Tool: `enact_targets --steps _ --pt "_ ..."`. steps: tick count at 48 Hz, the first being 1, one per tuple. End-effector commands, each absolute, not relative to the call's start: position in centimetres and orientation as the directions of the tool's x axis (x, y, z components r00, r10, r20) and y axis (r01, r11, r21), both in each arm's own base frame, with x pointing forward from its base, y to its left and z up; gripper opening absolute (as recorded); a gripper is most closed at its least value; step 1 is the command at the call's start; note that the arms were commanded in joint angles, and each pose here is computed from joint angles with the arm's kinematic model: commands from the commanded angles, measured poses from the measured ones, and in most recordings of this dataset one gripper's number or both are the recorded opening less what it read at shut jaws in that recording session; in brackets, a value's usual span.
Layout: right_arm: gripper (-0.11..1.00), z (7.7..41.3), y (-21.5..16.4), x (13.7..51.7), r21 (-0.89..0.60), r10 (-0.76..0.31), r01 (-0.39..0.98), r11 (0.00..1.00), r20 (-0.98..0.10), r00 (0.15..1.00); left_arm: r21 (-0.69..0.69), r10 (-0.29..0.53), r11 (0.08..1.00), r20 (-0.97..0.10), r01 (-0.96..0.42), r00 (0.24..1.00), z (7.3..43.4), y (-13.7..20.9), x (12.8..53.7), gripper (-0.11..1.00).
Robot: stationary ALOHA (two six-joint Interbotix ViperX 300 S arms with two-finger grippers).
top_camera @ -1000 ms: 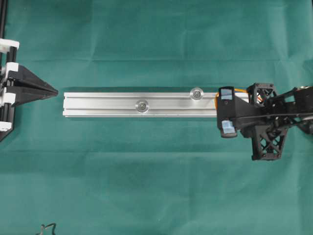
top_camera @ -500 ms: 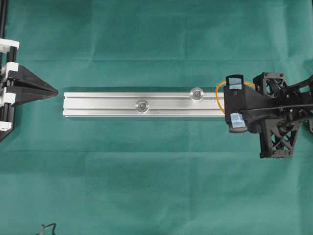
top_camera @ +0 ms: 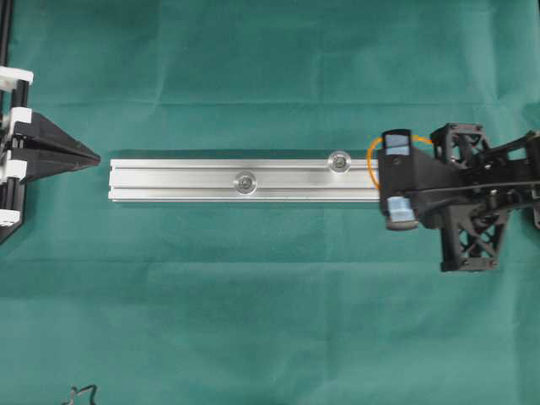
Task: Hook the rubber onto the shaft.
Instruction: 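Lift the band with the right gripper and carry it left along the rail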
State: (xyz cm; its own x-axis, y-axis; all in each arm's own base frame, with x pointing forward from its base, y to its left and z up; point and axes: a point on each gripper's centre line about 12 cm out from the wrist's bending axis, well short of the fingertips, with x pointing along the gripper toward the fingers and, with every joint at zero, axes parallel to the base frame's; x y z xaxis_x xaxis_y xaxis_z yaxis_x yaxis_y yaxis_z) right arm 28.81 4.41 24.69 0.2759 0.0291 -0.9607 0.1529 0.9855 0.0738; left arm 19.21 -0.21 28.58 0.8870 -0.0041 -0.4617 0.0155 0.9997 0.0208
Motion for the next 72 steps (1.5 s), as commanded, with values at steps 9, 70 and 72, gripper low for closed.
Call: enact_targets --steps 9,70,72 --pt "0.06 26.0 4.3 32.1 0.065 0.01 0.151 0.986 -0.94 0.342 0.024 -0.005 1.0 -0.432 0.016 0.902 29.9 -0.2 19.5 0.0" --pt "0.06 25.5 3.6 37.8 0.035 -0.029 0.158 0.987 -0.922 0.385 0.024 -0.005 1.0 -0.43 0.016 0.903 29.9 -0.2 19.5 0.0" --pt "0.06 25.5 3.6 37.8 0.034 -0.029 0.158 0.987 -0.923 0.384 0.024 -0.006 1.0 -0.43 0.018 0.903 29.9 -0.3 19.5 0.0"
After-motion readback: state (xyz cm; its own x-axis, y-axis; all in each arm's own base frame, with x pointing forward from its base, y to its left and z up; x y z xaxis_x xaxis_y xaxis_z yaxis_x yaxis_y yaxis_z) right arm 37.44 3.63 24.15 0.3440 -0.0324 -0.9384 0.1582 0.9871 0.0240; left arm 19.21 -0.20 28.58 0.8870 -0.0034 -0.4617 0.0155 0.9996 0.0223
